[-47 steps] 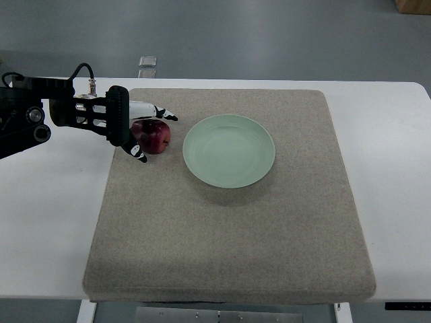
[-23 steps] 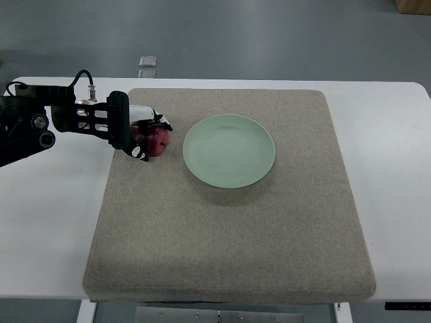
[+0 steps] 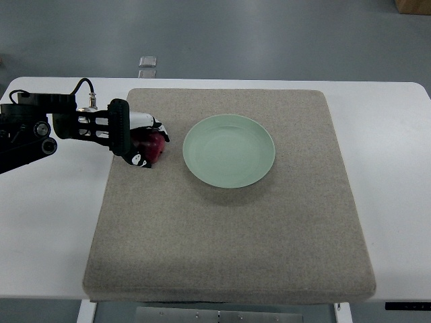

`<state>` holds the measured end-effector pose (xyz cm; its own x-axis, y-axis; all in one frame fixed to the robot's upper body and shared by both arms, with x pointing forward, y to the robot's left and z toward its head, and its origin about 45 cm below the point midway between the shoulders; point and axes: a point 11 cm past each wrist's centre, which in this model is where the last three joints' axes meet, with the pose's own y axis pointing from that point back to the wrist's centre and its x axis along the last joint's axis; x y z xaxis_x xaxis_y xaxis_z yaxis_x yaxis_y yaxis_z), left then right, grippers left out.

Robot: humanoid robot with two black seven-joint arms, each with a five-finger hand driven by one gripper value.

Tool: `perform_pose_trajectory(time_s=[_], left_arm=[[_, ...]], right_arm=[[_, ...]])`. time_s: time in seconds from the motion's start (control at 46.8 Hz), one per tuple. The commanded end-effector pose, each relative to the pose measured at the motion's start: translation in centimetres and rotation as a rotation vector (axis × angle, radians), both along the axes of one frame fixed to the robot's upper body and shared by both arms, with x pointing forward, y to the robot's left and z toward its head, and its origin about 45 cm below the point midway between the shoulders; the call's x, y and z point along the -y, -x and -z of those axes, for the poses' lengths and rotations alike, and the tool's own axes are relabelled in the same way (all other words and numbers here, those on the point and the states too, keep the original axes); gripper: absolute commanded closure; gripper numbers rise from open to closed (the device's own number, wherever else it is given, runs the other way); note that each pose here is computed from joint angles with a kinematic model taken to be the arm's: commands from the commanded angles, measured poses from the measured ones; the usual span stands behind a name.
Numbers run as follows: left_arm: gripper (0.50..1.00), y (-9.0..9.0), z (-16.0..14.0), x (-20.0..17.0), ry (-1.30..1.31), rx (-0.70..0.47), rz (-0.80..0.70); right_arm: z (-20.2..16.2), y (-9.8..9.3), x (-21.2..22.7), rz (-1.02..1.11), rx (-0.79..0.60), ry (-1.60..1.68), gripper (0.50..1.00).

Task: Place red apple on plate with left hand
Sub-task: 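Carry the apple with the left hand over the green plate and lower it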

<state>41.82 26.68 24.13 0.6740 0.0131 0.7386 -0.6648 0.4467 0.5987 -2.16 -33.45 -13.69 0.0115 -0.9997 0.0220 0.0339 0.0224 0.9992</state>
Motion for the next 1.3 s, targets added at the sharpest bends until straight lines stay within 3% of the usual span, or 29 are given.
perform_pose_trajectory(time_s=[0.0,0.32,0.555,0.79,0.961,1.282], left_arm=[[1.000,-0.4,-0.9,0.3,0.012,0.022,0.004],[1.000,-2.1,-5.8,2.8,0.045,0.125,0.059],[1.000,-1.6,-6.6,8.2,0.088,0.129,0.176],[1.000,0.0,-5.3,12.7,0.117,0.089,0.288],[1.000,0.8,-3.1,13.9,0.103,0.046,0.315],[1.000,0.2,-1.2,13.8,0.088,0.034,0.286]], right_arm=[[0.0,0.0,0.0,-0.001,0.001,0.000,0.570],[0.0,0.0,0.0,0.001,0.001,0.001,0.570],[0.0,0.0,0.0,0.000,-0.001,0.000,0.570],[0.0,0.0,0.0,-0.001,0.001,0.000,0.570],[0.0,0.0,0.0,0.000,-0.001,0.000,0.570],[0.0,0.0,0.0,0.001,0.000,0.001,0.570]])
